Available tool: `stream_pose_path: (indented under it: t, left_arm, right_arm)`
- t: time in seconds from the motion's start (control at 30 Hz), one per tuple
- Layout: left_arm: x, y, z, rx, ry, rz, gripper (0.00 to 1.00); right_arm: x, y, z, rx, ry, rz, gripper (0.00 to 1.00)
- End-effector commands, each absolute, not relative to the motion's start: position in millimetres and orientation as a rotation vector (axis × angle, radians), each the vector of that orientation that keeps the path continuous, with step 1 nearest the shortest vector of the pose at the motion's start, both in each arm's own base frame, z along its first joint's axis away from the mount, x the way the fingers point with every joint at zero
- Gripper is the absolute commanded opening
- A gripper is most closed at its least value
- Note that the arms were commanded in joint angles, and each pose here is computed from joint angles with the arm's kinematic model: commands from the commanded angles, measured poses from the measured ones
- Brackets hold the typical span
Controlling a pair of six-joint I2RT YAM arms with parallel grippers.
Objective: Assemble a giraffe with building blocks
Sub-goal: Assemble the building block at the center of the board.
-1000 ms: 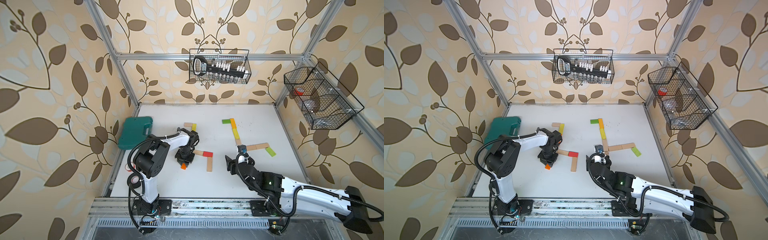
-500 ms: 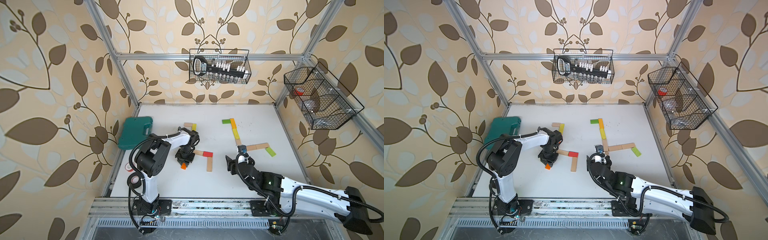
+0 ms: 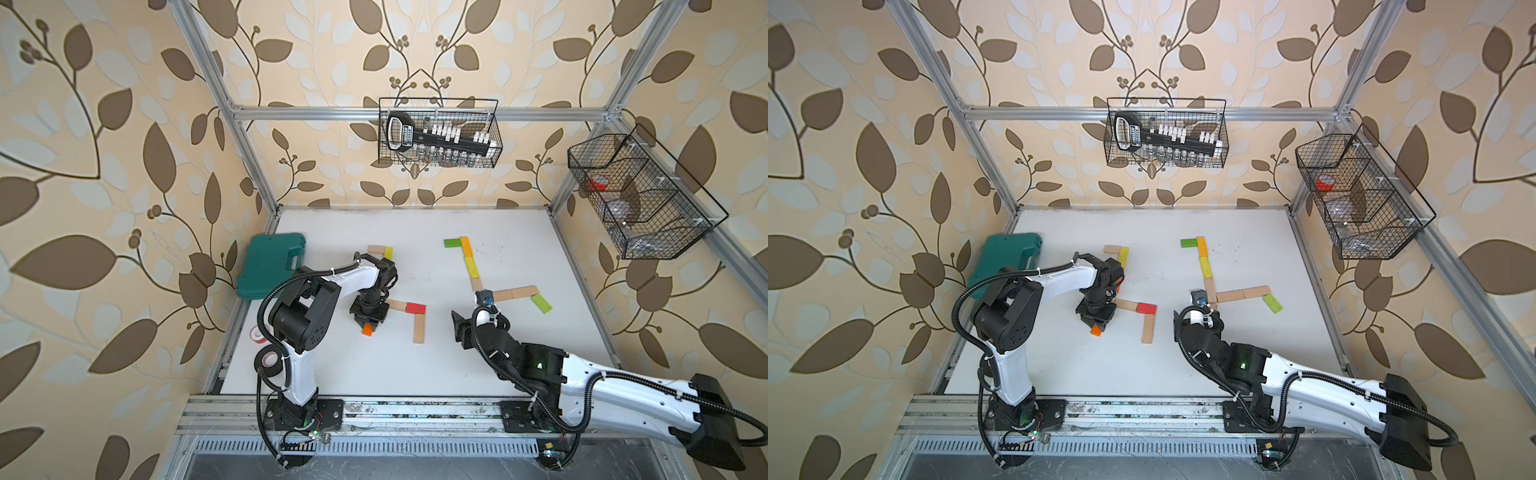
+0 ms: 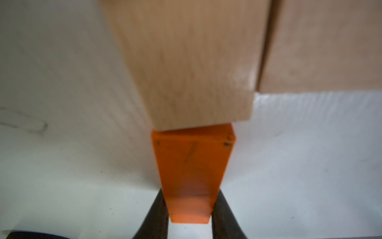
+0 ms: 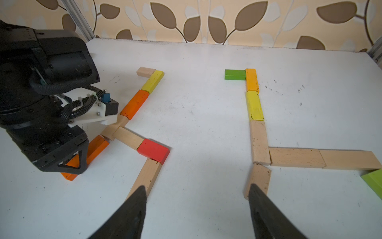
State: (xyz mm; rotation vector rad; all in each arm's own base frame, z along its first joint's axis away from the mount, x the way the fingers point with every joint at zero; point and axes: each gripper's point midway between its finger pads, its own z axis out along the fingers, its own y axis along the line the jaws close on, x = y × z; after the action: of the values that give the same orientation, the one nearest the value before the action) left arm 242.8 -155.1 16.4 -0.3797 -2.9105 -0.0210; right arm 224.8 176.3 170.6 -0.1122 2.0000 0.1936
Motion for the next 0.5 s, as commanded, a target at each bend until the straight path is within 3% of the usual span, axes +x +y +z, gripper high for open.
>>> stream_pose_path:
  t: [0.0,0.47]
  left_arm:
    - [251.6,-151.8,22.1,-0.385,-2.931,-0.042,0.22]
    - [253.8,-152.7,22.5,-0.379,-2.935,-0.037,0.25]
  right_arm:
    - [224.7,173.8,167.1,-0.117,2.001,0.189,0.74]
    - [225.4,175.0,164.9,-0.117,2.006,0.192,0.74]
